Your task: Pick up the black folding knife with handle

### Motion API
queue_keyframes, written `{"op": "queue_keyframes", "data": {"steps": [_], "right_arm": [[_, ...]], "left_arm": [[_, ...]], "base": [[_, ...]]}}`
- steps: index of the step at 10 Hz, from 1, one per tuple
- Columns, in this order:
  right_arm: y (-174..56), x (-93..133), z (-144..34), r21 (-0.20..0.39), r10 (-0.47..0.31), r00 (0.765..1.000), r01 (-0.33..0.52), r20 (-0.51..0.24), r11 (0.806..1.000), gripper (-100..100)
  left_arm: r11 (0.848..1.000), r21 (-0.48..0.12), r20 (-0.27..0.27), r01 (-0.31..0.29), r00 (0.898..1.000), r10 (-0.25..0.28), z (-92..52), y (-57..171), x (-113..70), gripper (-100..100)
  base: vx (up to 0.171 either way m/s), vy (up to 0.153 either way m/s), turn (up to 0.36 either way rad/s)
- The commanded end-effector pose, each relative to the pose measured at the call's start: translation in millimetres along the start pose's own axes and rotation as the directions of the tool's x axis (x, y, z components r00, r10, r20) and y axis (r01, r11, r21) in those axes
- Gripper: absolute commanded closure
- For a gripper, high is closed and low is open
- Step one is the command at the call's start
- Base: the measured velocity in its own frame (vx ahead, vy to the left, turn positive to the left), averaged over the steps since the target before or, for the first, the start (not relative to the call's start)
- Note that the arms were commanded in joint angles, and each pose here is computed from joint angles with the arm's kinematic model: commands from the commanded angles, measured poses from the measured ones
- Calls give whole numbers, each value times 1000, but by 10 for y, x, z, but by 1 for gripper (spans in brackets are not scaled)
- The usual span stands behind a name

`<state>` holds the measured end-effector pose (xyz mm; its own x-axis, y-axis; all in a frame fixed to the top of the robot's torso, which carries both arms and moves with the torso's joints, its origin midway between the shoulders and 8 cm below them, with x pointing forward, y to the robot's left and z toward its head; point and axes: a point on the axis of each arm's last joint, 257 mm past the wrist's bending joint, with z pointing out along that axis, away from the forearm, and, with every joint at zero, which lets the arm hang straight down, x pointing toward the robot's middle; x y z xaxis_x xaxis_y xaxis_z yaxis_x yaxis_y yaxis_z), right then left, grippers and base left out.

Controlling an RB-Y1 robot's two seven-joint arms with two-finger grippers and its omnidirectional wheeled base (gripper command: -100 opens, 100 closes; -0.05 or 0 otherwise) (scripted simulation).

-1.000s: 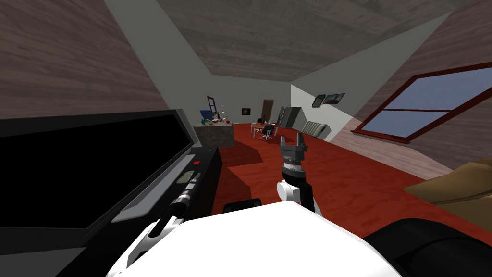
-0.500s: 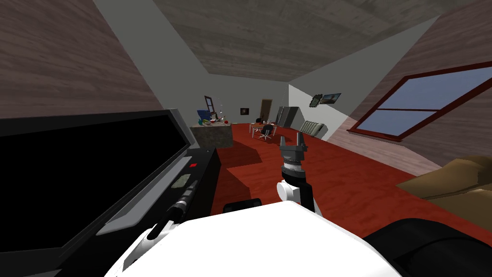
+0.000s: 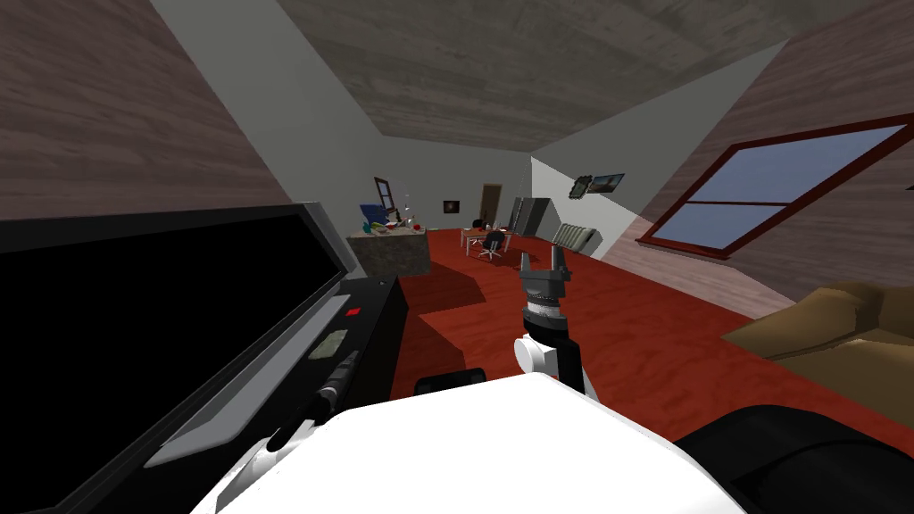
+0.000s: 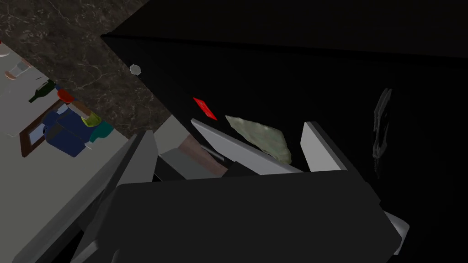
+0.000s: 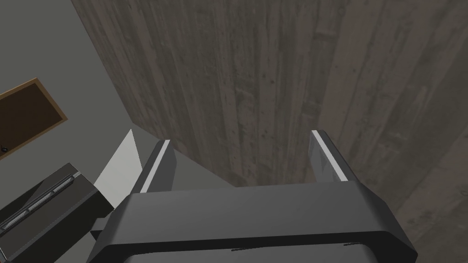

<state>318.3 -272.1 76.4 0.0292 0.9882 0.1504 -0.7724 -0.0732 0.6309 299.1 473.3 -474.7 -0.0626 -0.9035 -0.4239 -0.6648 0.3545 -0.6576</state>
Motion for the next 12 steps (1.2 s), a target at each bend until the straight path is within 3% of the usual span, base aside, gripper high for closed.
{"op": "queue_keyframes", "data": {"steps": [1, 2, 3, 4, 6, 7, 8, 9, 10, 11, 12], "right_arm": [[0, 0, 0, 0, 0, 1000, 0, 0, 1000, 0], [0, 0, 0, 0, 0, 1000, 0, 0, 1000, 0], [0, 0, 0, 0, 0, 1000, 0, 0, 1000, 0], [0, 0, 0, 0, 0, 1000, 0, 0, 1000, 0], [0, 0, 0, 0, 0, 1000, 0, 0, 1000, 0], [0, 0, 0, 0, 0, 1000, 0, 0, 1000, 0], [0, 0, 0, 0, 0, 1000, 0, 0, 1000, 0], [0, 0, 0, 0, 0, 1000, 0, 0, 1000, 0], [0, 0, 0, 0, 0, 1000, 0, 0, 1000, 0], [0, 0, 0, 0, 0, 1000, 0, 0, 1000, 0], [0, 0, 0, 0, 0, 1000, 0, 0, 1000, 0]], "left_arm": [[999, -54, -3, 8, 1000, -8, 12, 140, -48, -100], [993, -115, 0, 28, 1000, -28, 18, 375, -92, -100], [990, -139, -3, 28, 1000, -29, 10, 439, -82, -100], [979, -200, 2, 51, 999, -51, -1, 670, -121, -100], [974, -220, -1, 50, 999, -52, -12, 721, -112, -100], [956, -285, 5, 74, 997, -76, -43, 961, -140, -100], [952, -296, 4, 74, 997, -77, -52, 989, -134, -100], [929, -356, 12, 99, 995, -102, -94, 1209, -157, -100], [925, -368, 11, 99, 995, -102, -106, 1240, -149, -100], [895, -429, 20, 123, 992, -127, -167, 1459, -165, -100], [892, -434, 20, 123, 992, -127, -173, 1471, -161, -100]], "base": [[40, 10, -36], [54, 16, -59], [46, 16, -37], [48, 24, -90], [30, 17, -7], [35, 11, -84], [36, 19, -33], [55, 24, -55], [49, 23, -35], [50, 29, -64], [42, 28, -33]]}}
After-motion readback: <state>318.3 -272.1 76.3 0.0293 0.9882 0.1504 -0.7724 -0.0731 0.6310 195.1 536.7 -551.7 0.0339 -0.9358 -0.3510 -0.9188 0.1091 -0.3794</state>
